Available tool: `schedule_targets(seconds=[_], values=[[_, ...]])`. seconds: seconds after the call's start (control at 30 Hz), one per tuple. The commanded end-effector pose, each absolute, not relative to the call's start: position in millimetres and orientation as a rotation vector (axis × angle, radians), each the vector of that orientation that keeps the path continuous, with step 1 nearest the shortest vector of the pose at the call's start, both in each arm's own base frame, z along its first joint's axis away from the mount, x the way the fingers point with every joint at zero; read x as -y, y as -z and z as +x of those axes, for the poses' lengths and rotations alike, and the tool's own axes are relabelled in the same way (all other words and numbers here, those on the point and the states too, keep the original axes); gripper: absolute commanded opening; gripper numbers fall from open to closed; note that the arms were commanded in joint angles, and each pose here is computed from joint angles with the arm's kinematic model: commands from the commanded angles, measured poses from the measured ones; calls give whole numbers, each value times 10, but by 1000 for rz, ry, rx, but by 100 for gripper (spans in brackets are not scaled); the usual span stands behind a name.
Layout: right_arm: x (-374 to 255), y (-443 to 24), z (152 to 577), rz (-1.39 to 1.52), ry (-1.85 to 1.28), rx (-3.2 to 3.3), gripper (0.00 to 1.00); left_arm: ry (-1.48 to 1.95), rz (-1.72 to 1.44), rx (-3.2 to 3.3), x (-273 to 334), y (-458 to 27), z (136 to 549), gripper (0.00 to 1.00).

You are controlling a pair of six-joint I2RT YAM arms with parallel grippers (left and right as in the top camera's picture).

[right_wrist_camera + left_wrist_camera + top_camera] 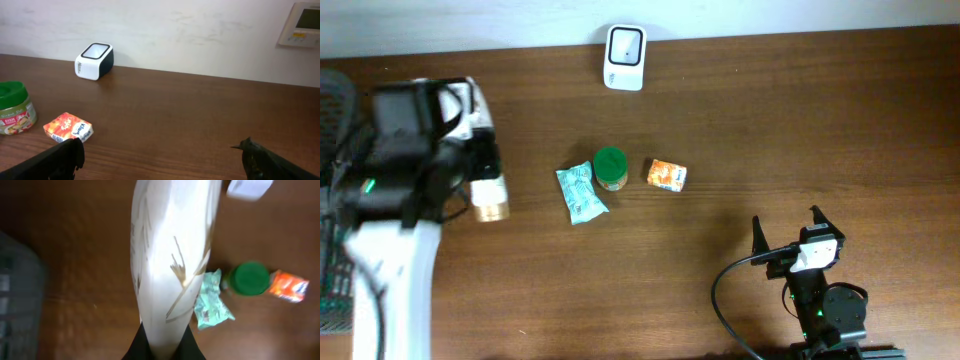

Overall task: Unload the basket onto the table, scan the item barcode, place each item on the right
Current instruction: 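Carry the white tube out and lay it left of the pouch, then reach the left gripper into the basket and grasp the glove packet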

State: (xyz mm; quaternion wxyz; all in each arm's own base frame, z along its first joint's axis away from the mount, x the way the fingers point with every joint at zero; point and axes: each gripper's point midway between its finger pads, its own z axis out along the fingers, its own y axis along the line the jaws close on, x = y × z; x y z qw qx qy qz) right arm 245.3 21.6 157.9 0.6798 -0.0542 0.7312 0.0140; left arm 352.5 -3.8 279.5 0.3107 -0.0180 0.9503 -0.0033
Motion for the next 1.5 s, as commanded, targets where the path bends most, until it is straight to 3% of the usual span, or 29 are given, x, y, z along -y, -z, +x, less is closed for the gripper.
schedule_targets(seconds=[0.0,0.3,0.67,0.7,0.73,0.8,0.83,1.03,1.23,1.37,1.47], values=[[-231,-1553,2451,-120,-42,-1646,98,-28,-60,-2640,165,-2328,3756,0],[-231,-1553,2451,-120,-42,-1646,99,-351,-115,-2949,10,-948,4030,0],[-231,-1553,2451,-120,-42,-1646,98,-346,-50,-3083,185,-143,4085,1],[-231,-1553,2451,-120,-42,-1646,98,-313,-45,-3091,232,-132,4077,14],[-231,-1553,2451,-120,-42,-1646,98,-295,-44,-3094,256,-131,4075,45],[-231,-1553,2451,-120,-42,-1646,98,-242,-43,-3094,315,-154,4086,93],[-231,-1553,2451,-120,-42,-1646,98,-202,-43,-3093,359,-183,4095,100],[-231,-1553,2451,-120,-42,-1646,98,-21,-49,-2965,533,-813,4261,99],[-231,-1553,2451,-120,-42,-1646,98,33,-71,-2652,464,-2079,4357,99],[-231,-1553,2451,-120,-42,-1646,99,20,-123,-2456,124,-2864,4274,99],[-231,-1553,2451,-120,-42,-1646,98,-52,-288,-2282,-537,-3463,4068,90]])
